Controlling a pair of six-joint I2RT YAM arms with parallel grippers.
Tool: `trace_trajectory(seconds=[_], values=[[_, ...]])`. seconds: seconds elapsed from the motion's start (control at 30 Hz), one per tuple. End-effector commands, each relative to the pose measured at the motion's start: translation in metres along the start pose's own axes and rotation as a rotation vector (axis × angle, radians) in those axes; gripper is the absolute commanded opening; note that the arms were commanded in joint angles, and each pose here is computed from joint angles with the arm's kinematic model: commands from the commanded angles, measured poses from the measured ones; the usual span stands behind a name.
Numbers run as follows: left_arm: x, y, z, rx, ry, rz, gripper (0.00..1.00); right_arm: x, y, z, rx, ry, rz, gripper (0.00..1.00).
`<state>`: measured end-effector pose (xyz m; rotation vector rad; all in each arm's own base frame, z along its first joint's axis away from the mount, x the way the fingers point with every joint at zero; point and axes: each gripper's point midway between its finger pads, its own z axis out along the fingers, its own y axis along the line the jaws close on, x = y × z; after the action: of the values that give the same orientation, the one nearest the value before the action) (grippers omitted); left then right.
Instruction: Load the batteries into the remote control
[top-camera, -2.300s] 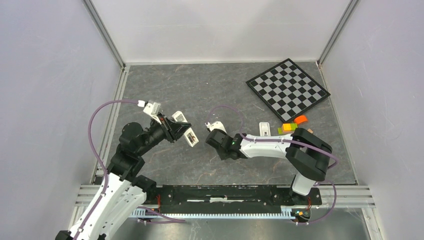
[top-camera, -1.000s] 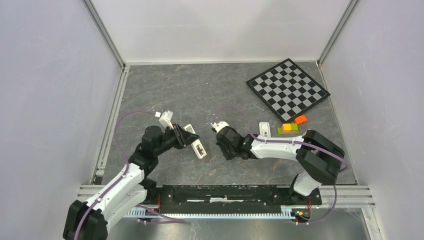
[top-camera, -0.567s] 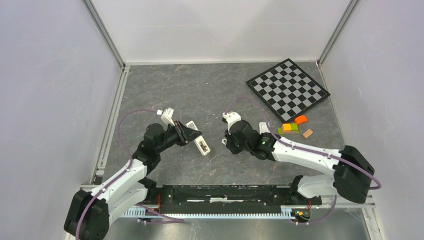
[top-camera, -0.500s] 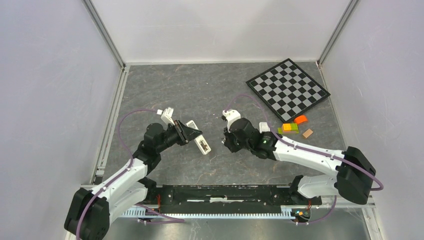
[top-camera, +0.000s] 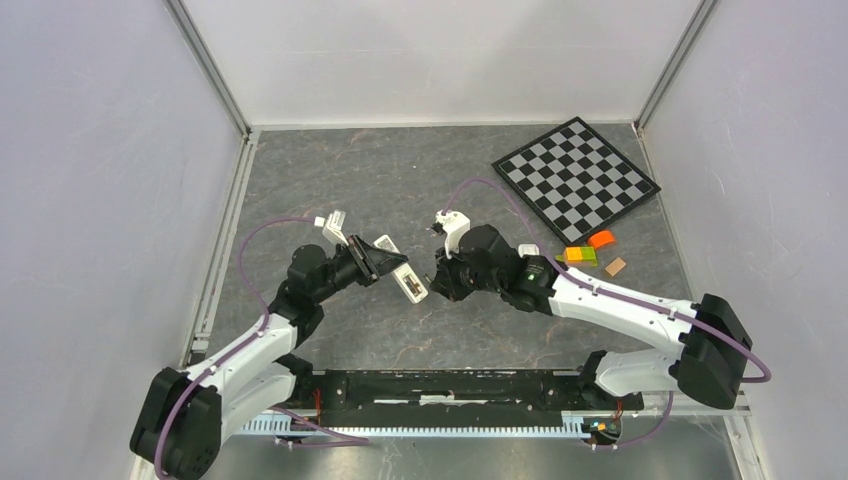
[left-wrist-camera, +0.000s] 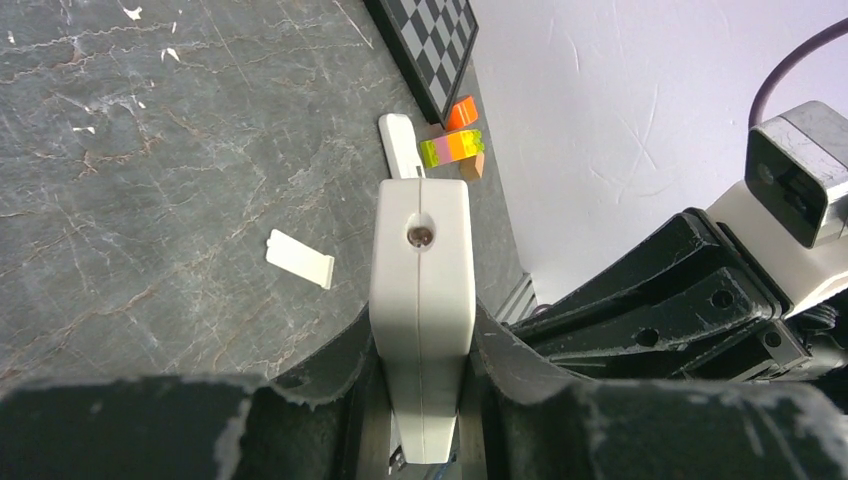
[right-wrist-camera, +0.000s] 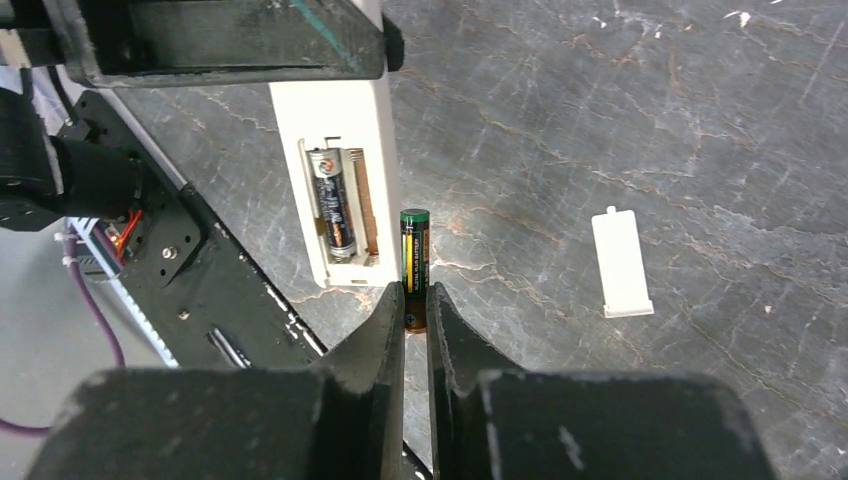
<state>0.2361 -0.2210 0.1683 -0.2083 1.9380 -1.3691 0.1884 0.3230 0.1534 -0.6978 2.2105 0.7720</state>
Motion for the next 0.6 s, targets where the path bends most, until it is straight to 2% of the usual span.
trace_trajectory(seconds=[0.0, 0.57], values=[[-0.0128, -0.026, 0.0017, 0.084, -0.027, -0.008, 0.02, -0.0297, 0.0235, -0.0077, -0.094, -0.07, -0.004, 0.13], [-0.0111, -0.0317, 0.004, 0.101, 0.0, -0.052, 0.02, -0.0274, 0.031, 0.0013, -0.137, -0.052, -0.017, 0.19]])
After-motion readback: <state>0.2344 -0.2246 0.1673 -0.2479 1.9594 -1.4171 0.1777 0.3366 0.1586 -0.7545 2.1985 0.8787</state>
